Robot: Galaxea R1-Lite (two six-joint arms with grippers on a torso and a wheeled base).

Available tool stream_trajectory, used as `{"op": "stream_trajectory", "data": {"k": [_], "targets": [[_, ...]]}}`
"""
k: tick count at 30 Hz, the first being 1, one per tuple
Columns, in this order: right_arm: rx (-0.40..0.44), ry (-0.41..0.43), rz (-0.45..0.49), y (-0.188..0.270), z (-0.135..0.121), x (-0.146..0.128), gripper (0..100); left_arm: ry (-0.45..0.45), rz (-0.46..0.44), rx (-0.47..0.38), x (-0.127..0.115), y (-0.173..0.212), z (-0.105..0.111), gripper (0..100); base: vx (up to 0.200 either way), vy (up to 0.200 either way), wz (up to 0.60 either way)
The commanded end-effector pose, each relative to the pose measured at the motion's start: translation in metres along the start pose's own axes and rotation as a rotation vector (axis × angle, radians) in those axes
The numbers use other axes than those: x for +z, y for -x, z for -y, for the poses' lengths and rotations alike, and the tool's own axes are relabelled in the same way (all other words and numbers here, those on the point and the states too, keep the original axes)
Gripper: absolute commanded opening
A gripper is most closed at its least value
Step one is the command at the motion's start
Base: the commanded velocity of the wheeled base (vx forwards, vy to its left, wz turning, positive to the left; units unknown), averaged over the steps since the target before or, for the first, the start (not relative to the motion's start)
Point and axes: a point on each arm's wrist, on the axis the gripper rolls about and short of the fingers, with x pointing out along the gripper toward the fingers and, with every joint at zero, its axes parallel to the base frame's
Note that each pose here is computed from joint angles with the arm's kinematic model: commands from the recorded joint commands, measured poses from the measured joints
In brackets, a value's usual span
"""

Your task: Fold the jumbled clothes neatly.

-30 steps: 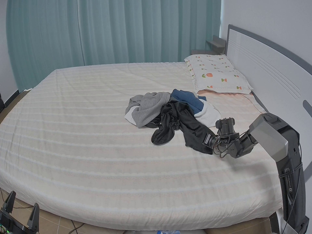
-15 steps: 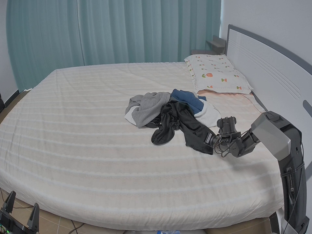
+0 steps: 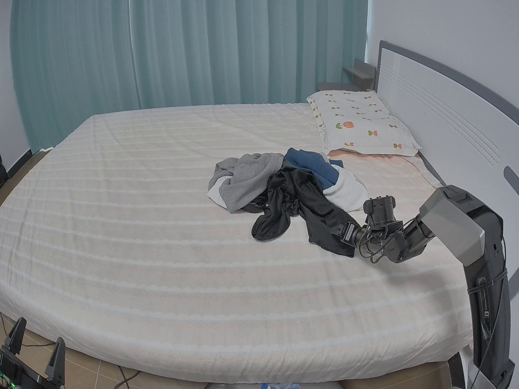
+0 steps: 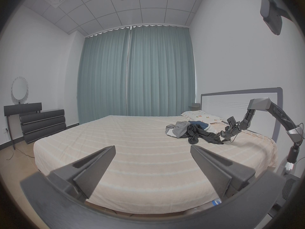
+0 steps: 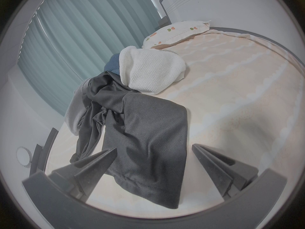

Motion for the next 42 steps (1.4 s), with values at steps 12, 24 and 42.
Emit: {"op": "stream_trajectory", "data": {"k": [12,24,42], "targets": [[0.033,-0.02,0.021,-0.027,-0.001,-0.005,0,0.0,-0.007,0.001,-0.005,0.0,0.0,100,0.0,0.0,0.0],[0.076,-0.1,0.051,-0.001,-0.021,0.012,0,0.0,-0.007,0.001,-0.005,0.0,0.0,100,0.0,0.0,0.0],[0.575,-0.139,0.066,0.18,-0.085,0.064,0,0.0,-0.005,-0.004,-0.005,0.0,0.0,100,0.0,0.0,0.0]]}}
